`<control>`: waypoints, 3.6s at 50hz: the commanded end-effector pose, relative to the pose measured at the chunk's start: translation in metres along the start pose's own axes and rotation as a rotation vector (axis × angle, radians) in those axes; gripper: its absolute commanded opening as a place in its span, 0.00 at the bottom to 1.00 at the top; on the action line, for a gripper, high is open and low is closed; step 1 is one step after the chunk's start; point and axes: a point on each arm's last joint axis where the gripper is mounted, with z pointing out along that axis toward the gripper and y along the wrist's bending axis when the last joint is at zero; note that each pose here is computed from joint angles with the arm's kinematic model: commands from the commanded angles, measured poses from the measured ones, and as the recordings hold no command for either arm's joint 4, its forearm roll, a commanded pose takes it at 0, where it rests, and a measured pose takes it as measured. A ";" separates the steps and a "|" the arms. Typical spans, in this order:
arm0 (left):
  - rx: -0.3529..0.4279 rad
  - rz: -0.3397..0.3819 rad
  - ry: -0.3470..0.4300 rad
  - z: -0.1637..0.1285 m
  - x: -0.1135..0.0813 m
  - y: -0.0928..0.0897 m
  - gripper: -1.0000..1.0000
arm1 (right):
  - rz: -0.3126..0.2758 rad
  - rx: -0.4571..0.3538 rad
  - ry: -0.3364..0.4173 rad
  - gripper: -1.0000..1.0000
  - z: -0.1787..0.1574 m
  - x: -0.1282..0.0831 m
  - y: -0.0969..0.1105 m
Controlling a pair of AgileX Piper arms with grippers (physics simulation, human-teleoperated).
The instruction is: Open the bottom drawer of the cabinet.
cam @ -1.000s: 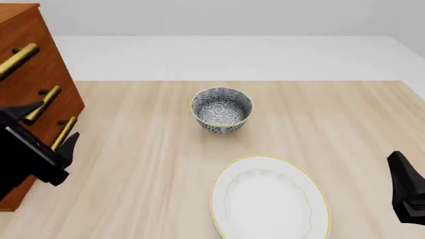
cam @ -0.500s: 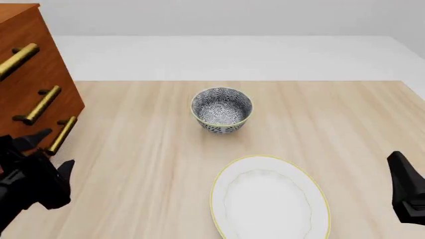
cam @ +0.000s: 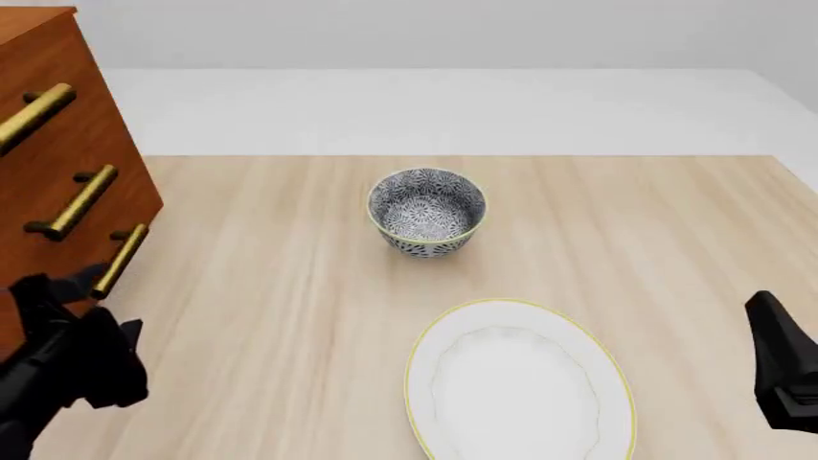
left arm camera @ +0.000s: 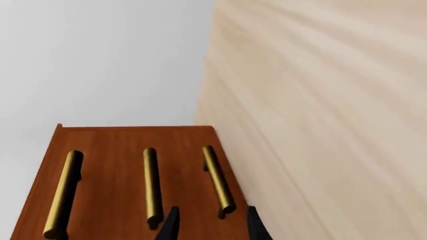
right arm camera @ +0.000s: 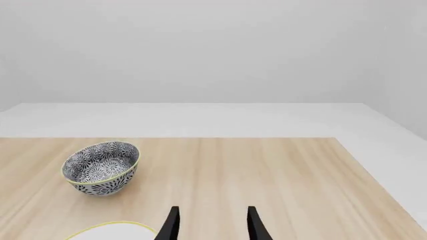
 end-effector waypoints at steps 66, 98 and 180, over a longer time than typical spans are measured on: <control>0.038 0.088 0.106 0.067 0.027 -0.020 1.00 | 0.000 0.000 0.000 1.00 0.000 0.000 0.000; 0.071 0.079 0.180 0.083 0.048 -0.029 1.00 | 0.000 0.000 0.000 1.00 0.000 0.000 0.000; -0.007 0.094 0.156 0.088 0.042 -0.012 0.00 | 0.000 0.000 0.000 1.00 0.000 0.000 0.000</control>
